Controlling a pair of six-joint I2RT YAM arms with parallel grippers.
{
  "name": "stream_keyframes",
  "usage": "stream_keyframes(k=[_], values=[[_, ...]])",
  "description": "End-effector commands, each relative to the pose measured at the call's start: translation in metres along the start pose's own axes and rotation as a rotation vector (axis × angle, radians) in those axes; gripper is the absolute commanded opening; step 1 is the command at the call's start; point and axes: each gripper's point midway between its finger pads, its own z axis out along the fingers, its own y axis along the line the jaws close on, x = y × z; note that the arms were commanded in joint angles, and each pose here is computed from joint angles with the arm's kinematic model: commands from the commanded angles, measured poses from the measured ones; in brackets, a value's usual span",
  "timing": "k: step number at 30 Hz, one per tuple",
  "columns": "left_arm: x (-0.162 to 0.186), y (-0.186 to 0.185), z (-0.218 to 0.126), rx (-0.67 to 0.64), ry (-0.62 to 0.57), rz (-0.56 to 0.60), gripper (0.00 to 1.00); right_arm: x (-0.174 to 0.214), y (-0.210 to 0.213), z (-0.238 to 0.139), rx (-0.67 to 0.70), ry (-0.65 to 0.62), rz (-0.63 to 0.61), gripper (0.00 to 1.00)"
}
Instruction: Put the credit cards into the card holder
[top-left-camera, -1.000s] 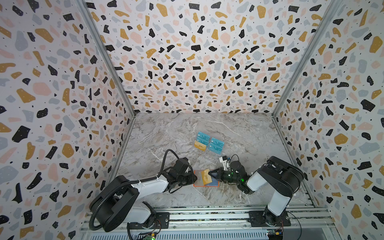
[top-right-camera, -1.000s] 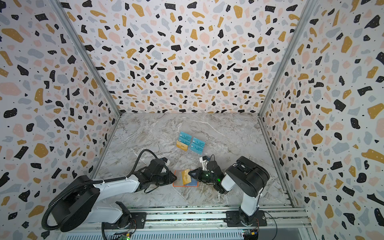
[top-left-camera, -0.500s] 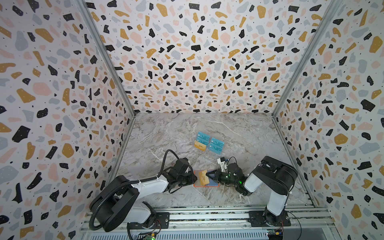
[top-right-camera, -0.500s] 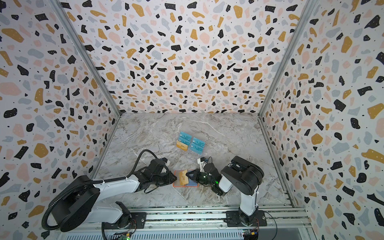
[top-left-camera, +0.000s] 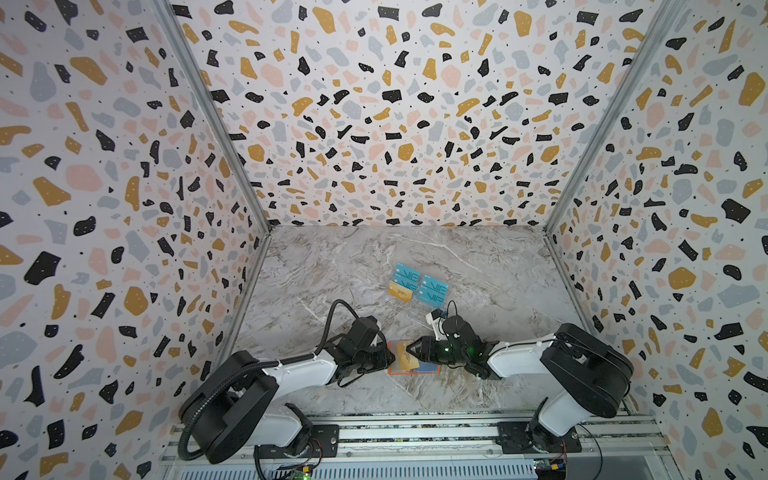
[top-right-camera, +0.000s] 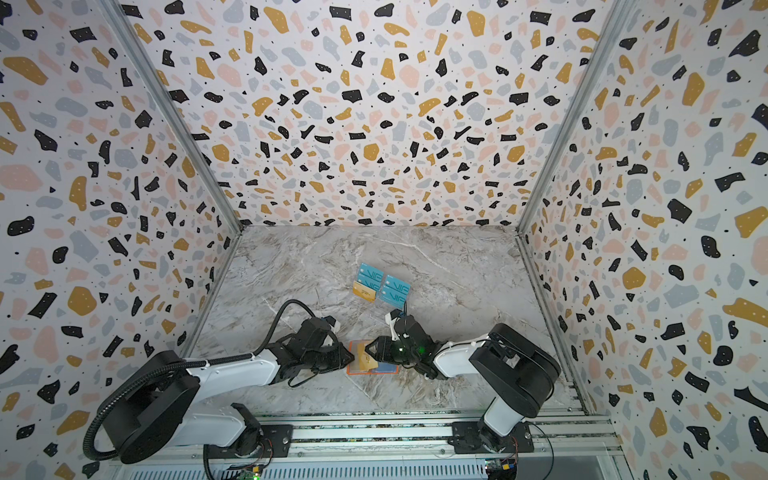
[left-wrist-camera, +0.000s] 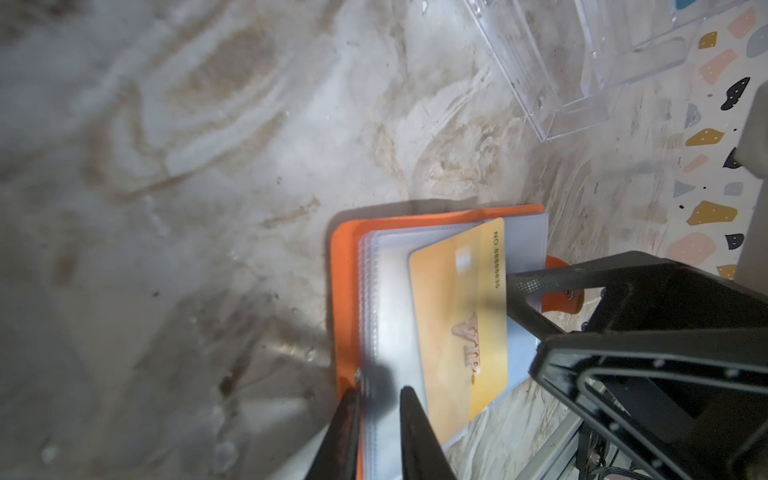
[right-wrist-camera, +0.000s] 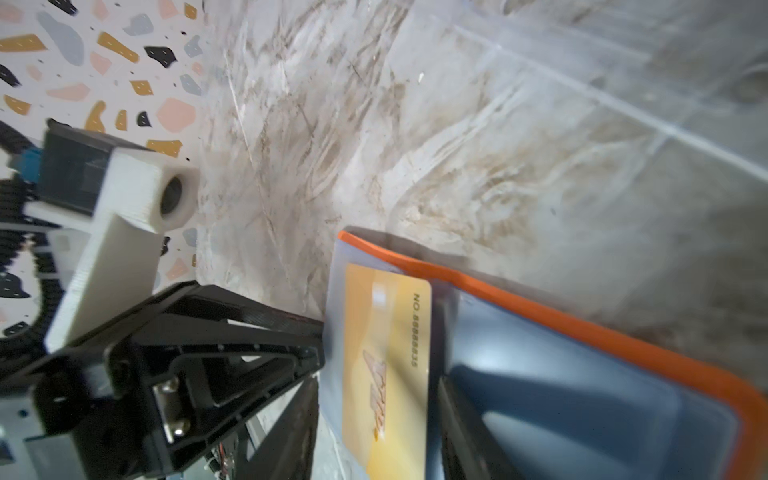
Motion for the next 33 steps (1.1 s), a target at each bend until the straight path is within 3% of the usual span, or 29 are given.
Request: stream_keyframes(k=[1, 33], values=[[-0.001, -0.007, -0.001, 0.026, -0.004, 0.009, 0.21, 0.021, -0.023, -0.008, 0.131, 0.098, -0.028, 0.49], [0.001, -0.005, 0.001, 0.057, -0.03, -0.007, 0.21, 0.039, 0.024, 0.027, 0.187, 0.242, -0.252, 0.48]])
